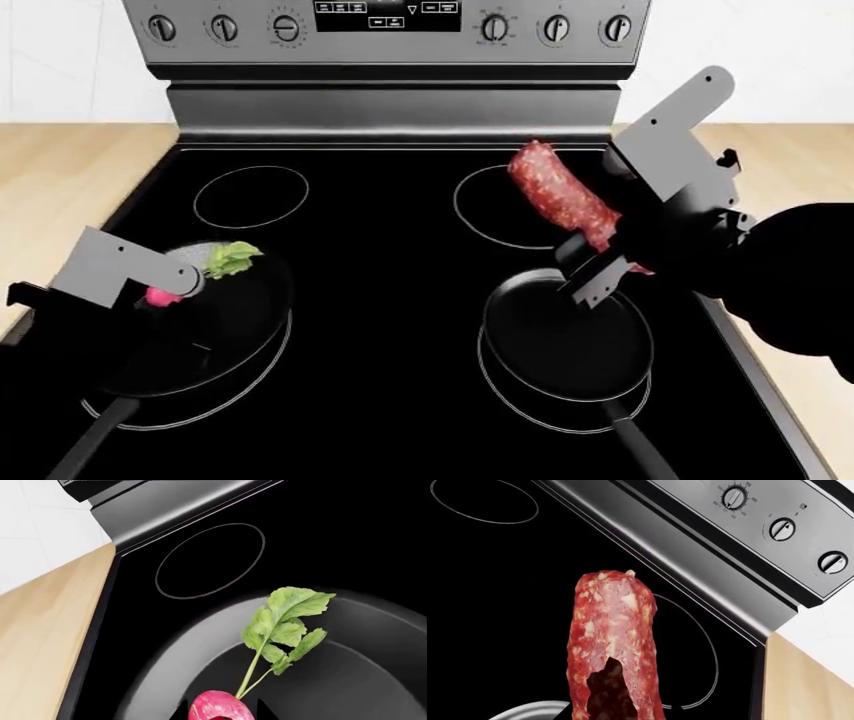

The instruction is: Place both pans onto different burners. Then place the beet and the sausage on different pans.

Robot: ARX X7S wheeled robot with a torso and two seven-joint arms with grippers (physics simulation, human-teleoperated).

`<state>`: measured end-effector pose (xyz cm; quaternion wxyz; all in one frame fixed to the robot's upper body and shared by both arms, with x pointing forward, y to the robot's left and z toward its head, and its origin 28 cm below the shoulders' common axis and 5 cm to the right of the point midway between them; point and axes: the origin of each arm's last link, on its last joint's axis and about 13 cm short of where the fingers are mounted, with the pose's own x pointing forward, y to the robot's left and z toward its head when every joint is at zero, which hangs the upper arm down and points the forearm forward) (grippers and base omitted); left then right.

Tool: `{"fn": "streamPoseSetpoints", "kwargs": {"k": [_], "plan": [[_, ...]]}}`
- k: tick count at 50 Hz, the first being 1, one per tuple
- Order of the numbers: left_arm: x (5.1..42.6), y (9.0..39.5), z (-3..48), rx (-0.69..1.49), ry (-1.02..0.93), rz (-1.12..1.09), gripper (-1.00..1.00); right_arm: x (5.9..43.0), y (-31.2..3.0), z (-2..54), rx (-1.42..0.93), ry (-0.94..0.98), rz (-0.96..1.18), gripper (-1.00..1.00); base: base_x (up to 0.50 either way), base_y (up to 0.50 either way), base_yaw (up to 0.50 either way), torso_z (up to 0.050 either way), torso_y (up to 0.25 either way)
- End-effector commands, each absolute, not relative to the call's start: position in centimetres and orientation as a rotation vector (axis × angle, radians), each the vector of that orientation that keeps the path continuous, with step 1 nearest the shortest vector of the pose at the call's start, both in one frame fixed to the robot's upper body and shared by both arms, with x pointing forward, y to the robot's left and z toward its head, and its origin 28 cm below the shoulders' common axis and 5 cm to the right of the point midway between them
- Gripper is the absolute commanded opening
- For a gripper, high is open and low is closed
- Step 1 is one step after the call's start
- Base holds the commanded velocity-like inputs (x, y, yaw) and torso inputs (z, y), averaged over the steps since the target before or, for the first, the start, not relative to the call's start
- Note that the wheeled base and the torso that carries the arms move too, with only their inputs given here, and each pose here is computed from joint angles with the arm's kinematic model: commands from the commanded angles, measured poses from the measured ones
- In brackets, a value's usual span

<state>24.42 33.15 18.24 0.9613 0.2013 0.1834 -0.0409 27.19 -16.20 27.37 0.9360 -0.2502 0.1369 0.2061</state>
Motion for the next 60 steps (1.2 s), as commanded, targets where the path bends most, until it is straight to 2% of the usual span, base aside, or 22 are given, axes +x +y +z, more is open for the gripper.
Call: {"fn": "streamPoseSetpoints", "kwargs": {"k": [1, 24, 25, 38, 60], "plan": [[24.5, 33.2, 17.9, 0.417, 0.379, -0.076, -1.0, 27.2, -16.3, 27.4, -0.516, 0.275, 0.415, -1.0, 0.0, 0.0, 0.0, 0.0, 0.0], [24.5, 33.2, 17.8, 0.431, 0.398, -0.089, -1.0, 27.2, -16.3, 27.3, -0.513, 0.275, 0.419, -1.0, 0.0, 0.0, 0.0, 0.0, 0.0], [24.4, 33.2, 17.8, 0.431, 0.398, -0.09, 1.0, 27.2, -16.3, 27.3, -0.513, 0.275, 0.419, -1.0, 0.0, 0.0, 0.0, 0.0, 0.0], [24.5, 33.2, 18.2, 0.436, 0.393, -0.092, 1.0, 27.3, -16.4, 27.2, -0.512, 0.276, 0.42, -1.0, 0.0, 0.0, 0.0, 0.0, 0.0], [23.2, 33.8, 21.7, 0.421, 0.293, -0.064, 1.0, 27.2, -16.0, 27.5, -0.515, 0.268, 0.434, -1.0, 0.0, 0.0, 0.0, 0.0, 0.0]]}}
